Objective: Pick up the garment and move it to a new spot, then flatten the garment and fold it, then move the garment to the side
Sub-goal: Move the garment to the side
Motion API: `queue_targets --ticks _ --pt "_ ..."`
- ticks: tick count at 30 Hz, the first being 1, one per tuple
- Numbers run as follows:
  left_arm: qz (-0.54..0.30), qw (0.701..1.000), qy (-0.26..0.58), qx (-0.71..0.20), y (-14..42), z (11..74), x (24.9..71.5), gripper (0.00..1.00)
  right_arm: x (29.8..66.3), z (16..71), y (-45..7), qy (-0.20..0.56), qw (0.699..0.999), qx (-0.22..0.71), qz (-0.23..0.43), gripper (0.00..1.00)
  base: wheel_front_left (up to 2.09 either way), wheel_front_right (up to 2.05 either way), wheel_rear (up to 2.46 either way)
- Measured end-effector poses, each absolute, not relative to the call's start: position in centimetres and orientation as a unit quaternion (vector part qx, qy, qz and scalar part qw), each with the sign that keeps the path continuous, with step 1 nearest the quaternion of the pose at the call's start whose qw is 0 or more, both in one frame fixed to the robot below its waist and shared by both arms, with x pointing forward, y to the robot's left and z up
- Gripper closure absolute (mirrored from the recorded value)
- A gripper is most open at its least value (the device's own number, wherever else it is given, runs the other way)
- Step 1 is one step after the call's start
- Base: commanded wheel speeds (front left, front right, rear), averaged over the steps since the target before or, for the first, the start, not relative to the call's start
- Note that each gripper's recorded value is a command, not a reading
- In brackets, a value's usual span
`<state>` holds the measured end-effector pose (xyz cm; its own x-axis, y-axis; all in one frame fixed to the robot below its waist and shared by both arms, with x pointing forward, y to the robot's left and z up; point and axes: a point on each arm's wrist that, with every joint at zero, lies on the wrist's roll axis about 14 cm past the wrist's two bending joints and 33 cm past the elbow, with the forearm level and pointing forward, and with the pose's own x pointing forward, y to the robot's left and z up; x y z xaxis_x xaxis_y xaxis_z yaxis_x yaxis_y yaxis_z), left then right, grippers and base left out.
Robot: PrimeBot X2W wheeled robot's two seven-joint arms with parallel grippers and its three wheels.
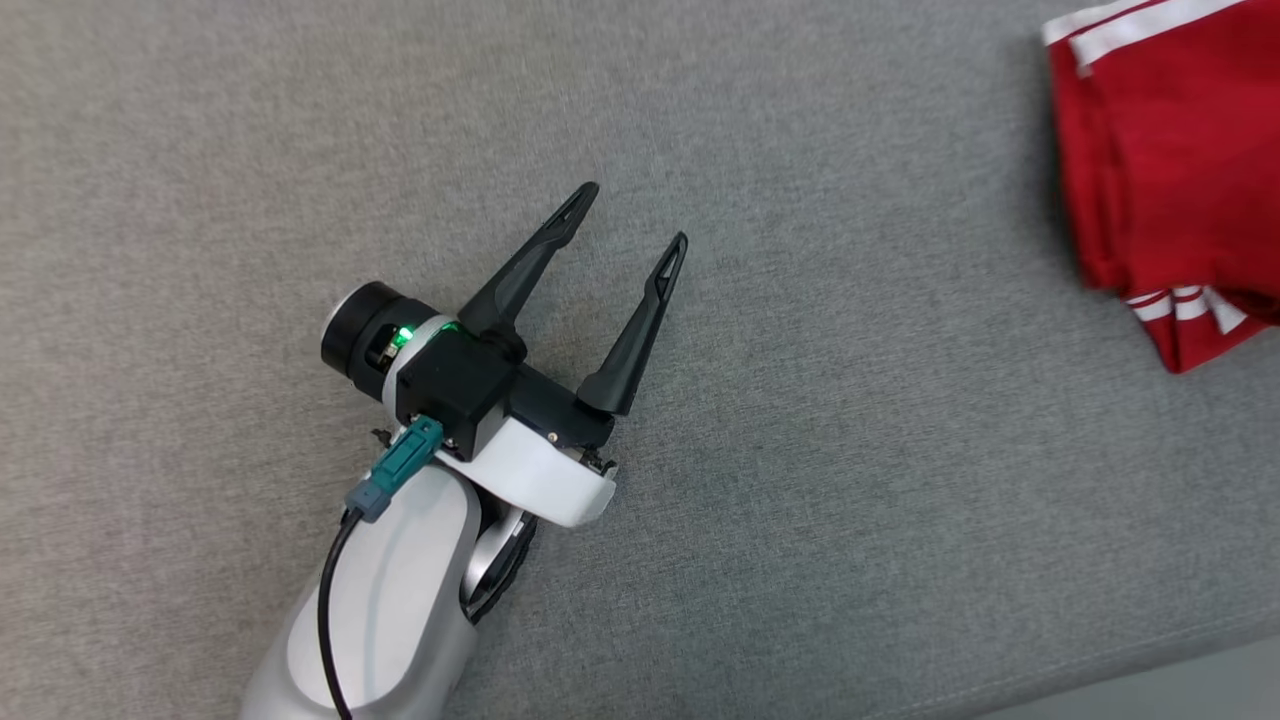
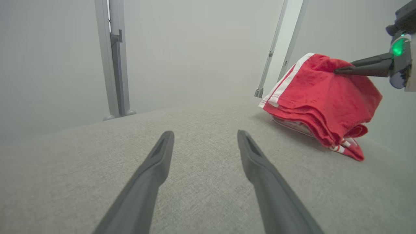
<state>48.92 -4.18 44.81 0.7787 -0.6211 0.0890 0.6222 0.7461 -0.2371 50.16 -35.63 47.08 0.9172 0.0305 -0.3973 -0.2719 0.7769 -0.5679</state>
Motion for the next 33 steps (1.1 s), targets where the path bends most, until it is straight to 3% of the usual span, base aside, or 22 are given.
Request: queue_targets --ticks 7,21,22,23,33 --pt "-0.326 0.936 0.027 -0.128 -3.8 41.5 49.7 0.00 50.2 45.0 -40.4 0.241 0.897 -0.368 0.051 1.00 0.00 0.00 0.00" --pt "-0.299 0.945 0.029 -0.128 -1.6 40.6 50.8 0.00 51.1 39.9 -43.1 0.305 0.869 -0.389 0.029 1.00 0.00 0.00 0.00" --pt "-0.298 0.946 0.029 -0.127 -1.5 40.6 50.8 0.00 51.2 39.9 -43.0 0.302 0.867 -0.395 0.031 0.73 0.00 0.00 0.00" --pt "-0.296 0.946 0.029 -0.126 -1.4 40.6 50.9 0.00 51.4 39.9 -42.9 0.299 0.867 -0.397 0.031 0.00 0.00 0.00 0.00" --pt "-0.283 0.951 0.030 -0.120 -0.1 41.8 49.9 0.00 52.7 44.1 -42.8 0.245 0.879 -0.409 -0.003 0.00 0.00 0.00 0.00"
